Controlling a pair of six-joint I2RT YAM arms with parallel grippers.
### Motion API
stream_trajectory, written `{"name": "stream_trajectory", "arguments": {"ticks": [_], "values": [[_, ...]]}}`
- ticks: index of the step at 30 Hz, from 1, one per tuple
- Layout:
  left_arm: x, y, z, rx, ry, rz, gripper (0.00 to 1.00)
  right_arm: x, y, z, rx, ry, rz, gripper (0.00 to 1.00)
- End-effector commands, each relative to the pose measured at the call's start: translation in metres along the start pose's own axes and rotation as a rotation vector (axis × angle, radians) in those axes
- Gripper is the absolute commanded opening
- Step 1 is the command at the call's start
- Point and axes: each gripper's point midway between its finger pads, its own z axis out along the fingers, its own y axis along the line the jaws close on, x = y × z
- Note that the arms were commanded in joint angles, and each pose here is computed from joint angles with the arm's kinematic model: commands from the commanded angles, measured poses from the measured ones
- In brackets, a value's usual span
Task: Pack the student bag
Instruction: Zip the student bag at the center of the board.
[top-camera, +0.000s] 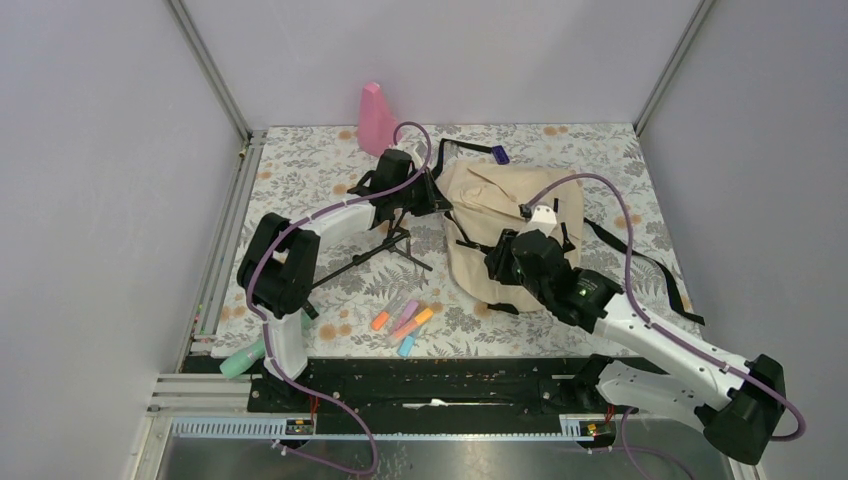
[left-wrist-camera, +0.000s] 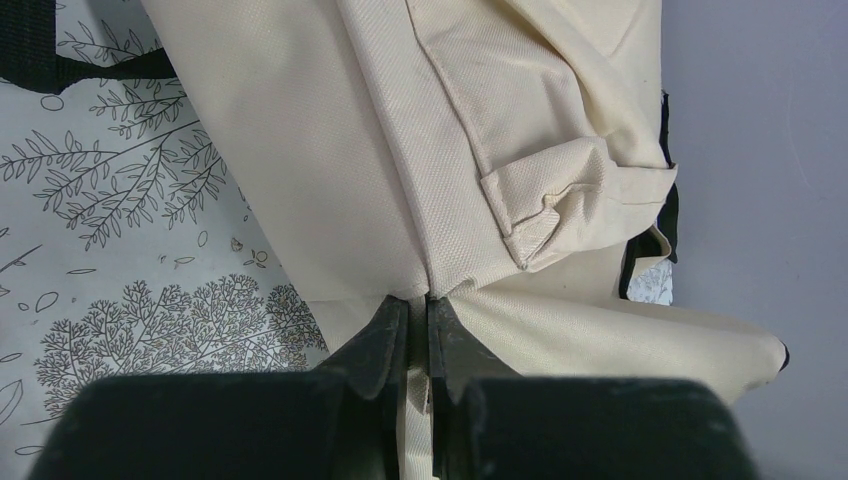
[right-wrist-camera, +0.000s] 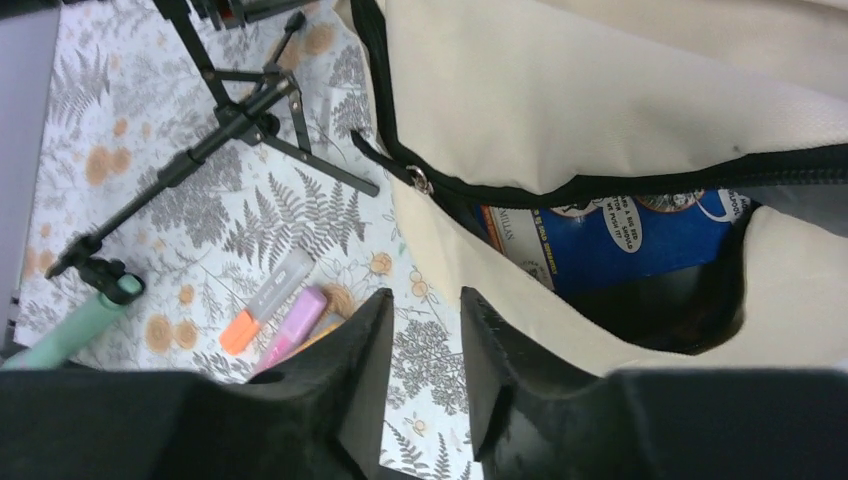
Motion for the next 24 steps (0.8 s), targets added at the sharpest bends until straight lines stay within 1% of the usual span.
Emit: {"name": "stream_trajectory", "arguments": {"ticks": [1,3,5,8,12,15,17,20,24], "values": [[-0.062,-0.051,-0.033,0.125,-0.177,0.077,0.00,0.009,0.014,0.004,-0.074,0.053,-0.112,0.46],[-0.059,-0.050,-0.032,0.131,-0.163,0.073,0.00,0.009,0.027,0.007,-0.129,0.087,-0.211,0.54],[-0.056,-0.050,-0.031,0.136,-0.149,0.077,0.00,0.006,0.038,0.011,-0.175,0.114,-0.345,0.62],[-0.053,-0.051,-0.031,0.136,-0.123,0.086,0.00,-0.004,0.038,0.022,-0.159,0.114,-0.529,0.68],[-0.052,-0.053,-0.030,0.144,-0.109,0.088,0.00,-0.025,0.035,0.037,-0.097,0.096,-0.753,0.70],[-0.051,-0.053,-0.029,0.148,-0.098,0.086,0.00,-0.030,0.037,0.051,-0.083,0.105,-0.871,0.71],[-0.050,-0.054,-0.029,0.153,-0.092,0.087,0.00,-0.025,0.037,0.062,-0.077,0.142,-0.935,0.71],[-0.050,-0.055,-0.029,0.155,-0.085,0.087,0.00,-0.017,0.032,0.075,-0.060,0.193,-1.000,0.70],[-0.052,-0.057,-0.028,0.159,-0.078,0.091,0.00,-0.009,0.034,0.085,-0.090,0.194,-1.023,0.70]]}}
